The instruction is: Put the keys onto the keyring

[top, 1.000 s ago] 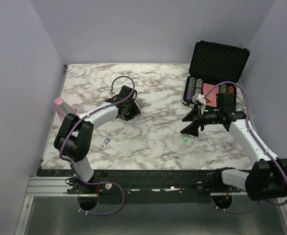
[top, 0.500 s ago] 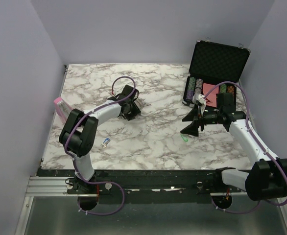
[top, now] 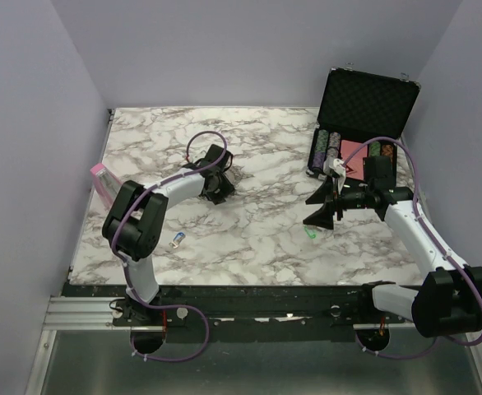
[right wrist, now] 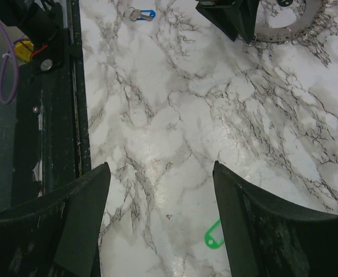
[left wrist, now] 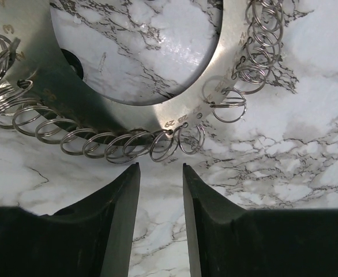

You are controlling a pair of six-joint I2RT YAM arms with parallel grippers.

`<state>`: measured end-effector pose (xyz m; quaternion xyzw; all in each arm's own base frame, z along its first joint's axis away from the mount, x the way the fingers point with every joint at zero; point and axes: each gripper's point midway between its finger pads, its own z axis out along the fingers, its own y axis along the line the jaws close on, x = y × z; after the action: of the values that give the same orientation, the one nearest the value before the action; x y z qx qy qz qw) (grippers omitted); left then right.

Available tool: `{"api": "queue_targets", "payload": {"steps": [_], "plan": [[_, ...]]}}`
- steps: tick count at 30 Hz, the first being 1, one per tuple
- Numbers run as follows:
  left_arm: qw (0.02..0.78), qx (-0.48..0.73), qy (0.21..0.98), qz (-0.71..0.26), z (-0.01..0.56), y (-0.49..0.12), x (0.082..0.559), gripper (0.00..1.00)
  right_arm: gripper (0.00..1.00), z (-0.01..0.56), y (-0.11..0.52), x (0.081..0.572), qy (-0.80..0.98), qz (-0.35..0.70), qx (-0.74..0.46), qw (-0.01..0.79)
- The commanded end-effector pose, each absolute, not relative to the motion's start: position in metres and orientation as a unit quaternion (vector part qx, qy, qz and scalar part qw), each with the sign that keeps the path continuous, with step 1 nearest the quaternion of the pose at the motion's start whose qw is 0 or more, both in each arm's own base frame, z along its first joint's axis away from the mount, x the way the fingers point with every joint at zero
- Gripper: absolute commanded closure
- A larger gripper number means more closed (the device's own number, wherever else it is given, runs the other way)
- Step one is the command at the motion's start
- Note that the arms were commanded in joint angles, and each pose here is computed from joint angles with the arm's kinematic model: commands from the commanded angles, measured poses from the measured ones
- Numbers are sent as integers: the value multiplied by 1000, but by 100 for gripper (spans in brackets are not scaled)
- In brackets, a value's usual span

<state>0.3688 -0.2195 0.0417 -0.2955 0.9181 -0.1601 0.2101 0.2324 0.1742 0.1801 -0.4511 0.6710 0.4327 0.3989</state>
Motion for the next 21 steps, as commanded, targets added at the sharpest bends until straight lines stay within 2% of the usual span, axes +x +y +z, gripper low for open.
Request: {"api": "queue_targets", "payload": {"steps": [1,15,16,19,20,21], "plan": [[206,-314,916,-143,32,-213,374,57,20,184,176,225,661,446,-453,399],[202,-323,916,-130,30,-208,380,65,20,186,176,223,656,449,-457,399],[204,-322,915,-132,30,-208,382,70,20,186,176,223,656,448,-458,399],[204,-321,915,-132,31,-208,383,71,20,186,176,223,656,449,-458,399],[204,-318,916,-133,31,-209,383,76,20,187,177,222,654,449,-459,400],[204,-318,916,-133,31,-209,383,77,20,187,177,222,654,449,-459,400]]}}
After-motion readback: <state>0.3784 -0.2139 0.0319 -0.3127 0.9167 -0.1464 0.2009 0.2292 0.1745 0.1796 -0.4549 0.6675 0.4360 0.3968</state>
